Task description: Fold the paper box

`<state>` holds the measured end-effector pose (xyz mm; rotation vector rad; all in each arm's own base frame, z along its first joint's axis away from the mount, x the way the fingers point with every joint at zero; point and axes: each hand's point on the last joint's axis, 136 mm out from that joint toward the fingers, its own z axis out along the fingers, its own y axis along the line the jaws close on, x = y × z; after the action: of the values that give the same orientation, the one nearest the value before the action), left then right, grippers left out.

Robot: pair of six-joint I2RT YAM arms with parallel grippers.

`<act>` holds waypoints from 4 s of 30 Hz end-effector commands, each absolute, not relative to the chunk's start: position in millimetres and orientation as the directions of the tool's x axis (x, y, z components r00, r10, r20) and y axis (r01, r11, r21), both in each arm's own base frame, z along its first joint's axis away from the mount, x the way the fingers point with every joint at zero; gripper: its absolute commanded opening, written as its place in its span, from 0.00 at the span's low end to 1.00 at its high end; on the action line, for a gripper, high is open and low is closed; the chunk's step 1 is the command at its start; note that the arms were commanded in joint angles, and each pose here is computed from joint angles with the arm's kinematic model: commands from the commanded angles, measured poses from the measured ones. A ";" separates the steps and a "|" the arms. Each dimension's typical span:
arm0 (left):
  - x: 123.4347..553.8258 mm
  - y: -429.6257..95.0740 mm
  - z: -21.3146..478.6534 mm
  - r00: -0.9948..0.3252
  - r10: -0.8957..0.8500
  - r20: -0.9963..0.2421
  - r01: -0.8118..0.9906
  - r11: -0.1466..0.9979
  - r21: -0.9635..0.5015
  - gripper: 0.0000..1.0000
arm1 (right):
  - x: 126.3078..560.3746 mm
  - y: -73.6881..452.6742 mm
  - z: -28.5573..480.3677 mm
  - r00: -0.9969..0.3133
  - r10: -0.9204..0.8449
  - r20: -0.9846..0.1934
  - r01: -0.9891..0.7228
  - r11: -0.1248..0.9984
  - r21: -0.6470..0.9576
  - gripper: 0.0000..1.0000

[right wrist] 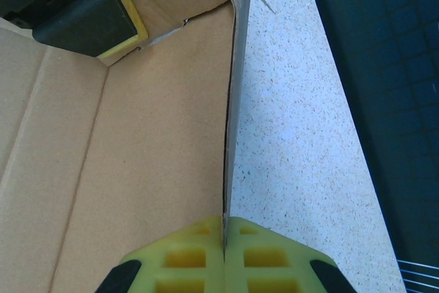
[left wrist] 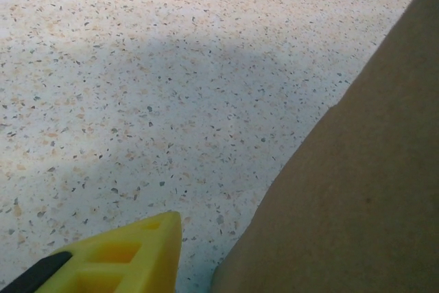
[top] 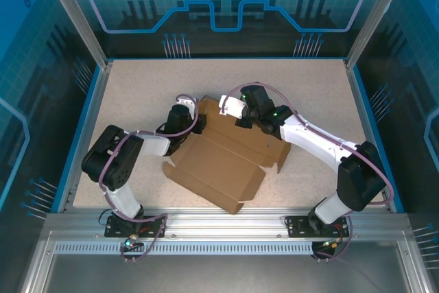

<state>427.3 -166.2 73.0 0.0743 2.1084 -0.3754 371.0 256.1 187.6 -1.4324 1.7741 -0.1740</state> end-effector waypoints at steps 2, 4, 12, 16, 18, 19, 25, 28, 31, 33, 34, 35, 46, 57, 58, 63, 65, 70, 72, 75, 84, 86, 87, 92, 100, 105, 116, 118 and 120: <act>439.1 -129.0 61.0 -0.547 -0.156 -0.823 -0.004 0.983 -0.184 0.36 | 367.6 256.6 185.0 -0.020 -0.869 -0.495 -0.763 0.333 -0.554 0.00; 440.8 -133.2 64.1 -0.542 -0.158 -0.825 0.013 0.981 -0.195 0.36 | 367.7 256.2 183.9 -0.022 -0.871 -0.491 -0.761 0.333 -0.557 0.00; 432.8 -156.0 82.7 -0.506 -0.114 -0.855 0.176 0.957 -0.232 0.47 | 374.1 251.3 190.1 -0.038 -0.871 -0.490 -0.728 0.361 -0.584 0.00; 429.1 -162.5 95.0 -0.496 -0.113 -0.861 0.222 0.942 -0.251 0.53 | 375.5 250.7 191.4 -0.040 -0.871 -0.490 -0.721 0.365 -0.589 0.00; 427.5 -165.5 100.6 -0.491 -0.114 -0.864 0.240 0.935 -0.260 0.54 | 375.2 250.6 191.4 -0.041 -0.870 -0.491 -0.722 0.365 -0.588 0.00; 426.6 -167.0 103.3 -0.489 -0.113 -0.865 0.250 0.932 -0.263 0.56 | 375.1 250.2 191.1 -0.043 -0.870 -0.491 -0.721 0.367 -0.588 0.00; 419.4 -172.6 118.7 -0.472 -0.111 -0.875 0.299 0.913 -0.278 0.65 | 375.2 249.2 194.8 -0.041 -0.869 -0.493 -0.712 0.372 -0.596 0.00; 415.0 -175.6 124.7 -0.464 -0.103 -0.880 0.328 0.903 -0.279 0.68 | 375.4 249.6 195.9 -0.039 -0.867 -0.497 -0.710 0.375 -0.597 0.00; 413.6 -175.3 129.6 -0.456 -0.102 -0.884 0.340 0.898 -0.279 0.69 | 375.5 250.3 197.4 -0.037 -0.864 -0.502 -0.709 0.377 -0.596 0.00; 415.1 -172.9 130.6 -0.454 -0.105 -0.885 0.340 0.897 -0.281 0.68 | 375.2 250.9 197.7 -0.035 -0.863 -0.505 -0.710 0.377 -0.594 0.00; 416.1 -172.6 129.2 -0.457 -0.104 -0.883 0.342 0.896 -0.282 0.65 | 375.5 251.0 198.1 -0.034 -0.862 -0.505 -0.711 0.376 -0.595 0.00; 417.1 -173.5 127.8 -0.460 -0.098 -0.883 0.348 0.894 -0.281 0.63 | 375.4 251.3 198.2 -0.034 -0.862 -0.507 -0.711 0.377 -0.594 0.00; 418.5 -184.1 101.4 -0.467 -0.060 -0.882 0.404 0.873 -0.273 0.40 | 378.1 251.9 198.2 -0.033 -0.863 -0.505 -0.708 0.377 -0.597 0.00; 413.1 -180.6 95.5 -0.442 -0.069 -0.894 0.404 0.874 -0.268 0.24 | 379.8 252.4 195.9 -0.040 -0.862 -0.505 -0.708 0.381 -0.594 0.00; 412.9 -180.5 95.2 -0.442 -0.070 -0.894 0.404 0.875 -0.268 0.23 | 380.1 252.6 196.5 -0.040 -0.861 -0.507 -0.708 0.383 -0.594 0.00; 413.1 -180.5 99.3 -0.434 -0.074 -0.898 0.406 0.874 -0.268 0.19 | 379.8 252.9 198.3 -0.040 -0.857 -0.514 -0.708 0.387 -0.591 0.00; 412.8 -180.7 101.0 -0.432 -0.073 -0.899 0.408 0.873 -0.267 0.19 | 378.9 253.7 200.7 -0.037 -0.853 -0.521 -0.707 0.391 -0.589 0.03; 413.0 -181.0 105.1 -0.422 -0.076 -0.903 0.410 0.873 -0.265 0.17 | 377.3 255.4 206.5 -0.034 -0.839 -0.543 -0.707 0.404 -0.581 0.16; 412.7 -181.0 105.6 -0.421 -0.076 -0.904 0.412 0.872 -0.264 0.17 | 376.7 256.6 209.2 -0.032 -0.833 -0.553 -0.708 0.409 -0.576 0.23; 412.0 -181.1 106.2 -0.414 -0.075 -0.907 0.413 0.872 -0.261 0.16 | 373.6 260.5 217.3 -0.030 -0.810 -0.585 -0.717 0.426 -0.552 0.33; 407.9 -185.7 107.1 -0.402 -0.048 -0.914 0.441 0.865 -0.239 0.15 | 358.6 289.6 261.4 -0.017 -0.655 -0.755 -0.785 0.477 -0.396 0.58; 407.2 -186.7 107.6 -0.398 -0.040 -0.916 0.446 0.865 -0.232 0.15 | 357.0 296.7 273.2 -0.027 -0.605 -0.796 -0.803 0.487 -0.343 0.59; 406.7 -187.3 106.9 -0.398 -0.034 -0.917 0.449 0.864 -0.227 0.15 | 357.5 299.6 279.2 -0.038 -0.579 -0.814 -0.811 0.494 -0.313 0.59; 405.4 -190.4 108.6 -0.389 -0.022 -0.921 0.460 0.862 -0.215 0.15 | 378.6 301.3 294.1 -0.170 -0.459 -0.872 -0.810 0.569 -0.141 0.60; 405.1 -192.9 109.5 -0.385 -0.015 -0.923 0.465 0.860 -0.208 0.15 | 423.7 302.9 266.0 -0.370 -0.381 -0.847 -0.743 0.668 0.024 0.60; 405.2 -193.1 110.6 -0.382 -0.017 -0.924 0.465 0.861 -0.208 0.16 | 436.5 313.1 240.4 -0.437 -0.393 -0.809 -0.738 0.671 0.073 0.59; 405.1 -194.4 110.5 -0.383 -0.017 -0.923 0.468 0.859 -0.210 0.17 | 440.7 330.1 190.1 -0.502 -0.446 -0.741 -0.749 0.653 0.114 0.57; 405.6 -194.0 110.8 -0.382 -0.018 -0.924 0.467 0.859 -0.209 0.18 | 439.9 331.5 182.3 -0.508 -0.457 -0.730 -0.749 0.653 0.113 0.57; 405.7 -193.8 110.7 -0.384 -0.020 -0.923 0.465 0.860 -0.211 0.19 | 438.3 332.6 176.2 -0.512 -0.466 -0.721 -0.750 0.652 0.111 0.56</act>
<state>406.0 -188.5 92.1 0.3150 1.9655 -0.5163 444.7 323.5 185.3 -0.9151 2.1701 0.5289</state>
